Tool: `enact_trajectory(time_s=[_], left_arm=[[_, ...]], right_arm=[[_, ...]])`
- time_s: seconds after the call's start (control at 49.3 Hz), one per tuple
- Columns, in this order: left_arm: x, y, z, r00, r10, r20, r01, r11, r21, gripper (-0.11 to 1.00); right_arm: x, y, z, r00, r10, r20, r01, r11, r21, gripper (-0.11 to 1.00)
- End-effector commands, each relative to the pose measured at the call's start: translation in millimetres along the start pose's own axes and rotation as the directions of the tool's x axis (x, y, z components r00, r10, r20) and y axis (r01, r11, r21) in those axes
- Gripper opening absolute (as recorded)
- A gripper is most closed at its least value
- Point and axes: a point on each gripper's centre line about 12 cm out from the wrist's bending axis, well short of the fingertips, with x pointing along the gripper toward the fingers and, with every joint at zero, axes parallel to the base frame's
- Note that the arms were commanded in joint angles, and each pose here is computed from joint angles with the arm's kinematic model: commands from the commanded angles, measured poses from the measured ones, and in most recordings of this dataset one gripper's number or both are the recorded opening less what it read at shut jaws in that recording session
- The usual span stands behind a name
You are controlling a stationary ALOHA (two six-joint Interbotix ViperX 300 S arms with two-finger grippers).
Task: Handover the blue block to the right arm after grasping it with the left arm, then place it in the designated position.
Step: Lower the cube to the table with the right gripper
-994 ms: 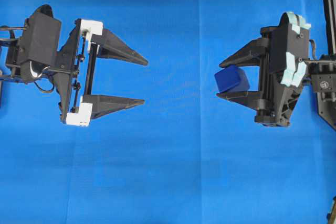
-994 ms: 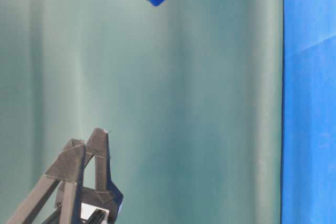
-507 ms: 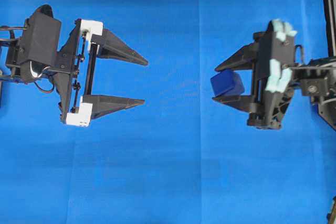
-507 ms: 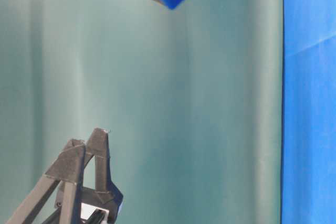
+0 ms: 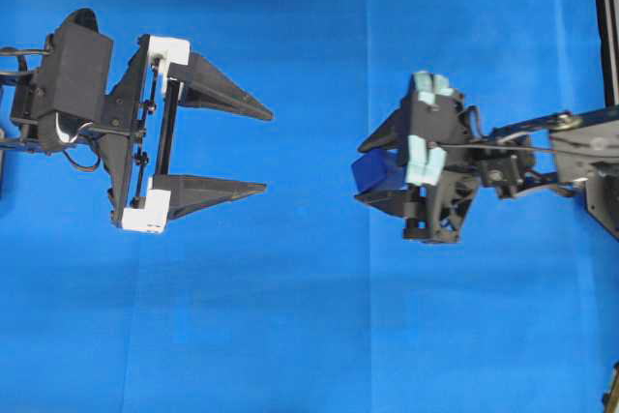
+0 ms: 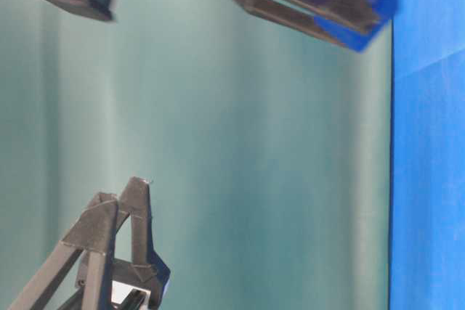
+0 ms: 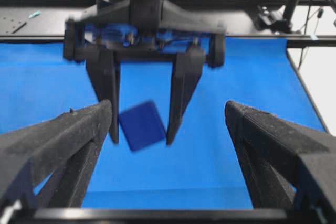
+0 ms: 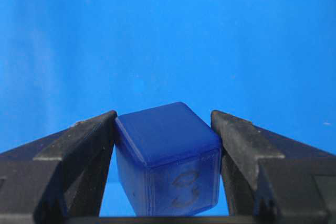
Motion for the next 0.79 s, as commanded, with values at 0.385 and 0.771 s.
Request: enact_trajectory(time_s=[0.385, 0.771], left_arm=[[-2, 1, 17, 0.999, 0.004, 0.048, -0.004, 1.000, 0.004, 0.93], [-2, 1, 17, 0.999, 0.004, 0.046, -0.004, 1.000, 0.003, 0.93]], right_arm=[[64, -10, -26, 0.993, 0.118, 0.012, -0.118, 0.992, 0.041, 0.50], [91, -17, -35, 0.991, 0.131, -0.001, -0.131, 0.989, 0.063, 0.50]])
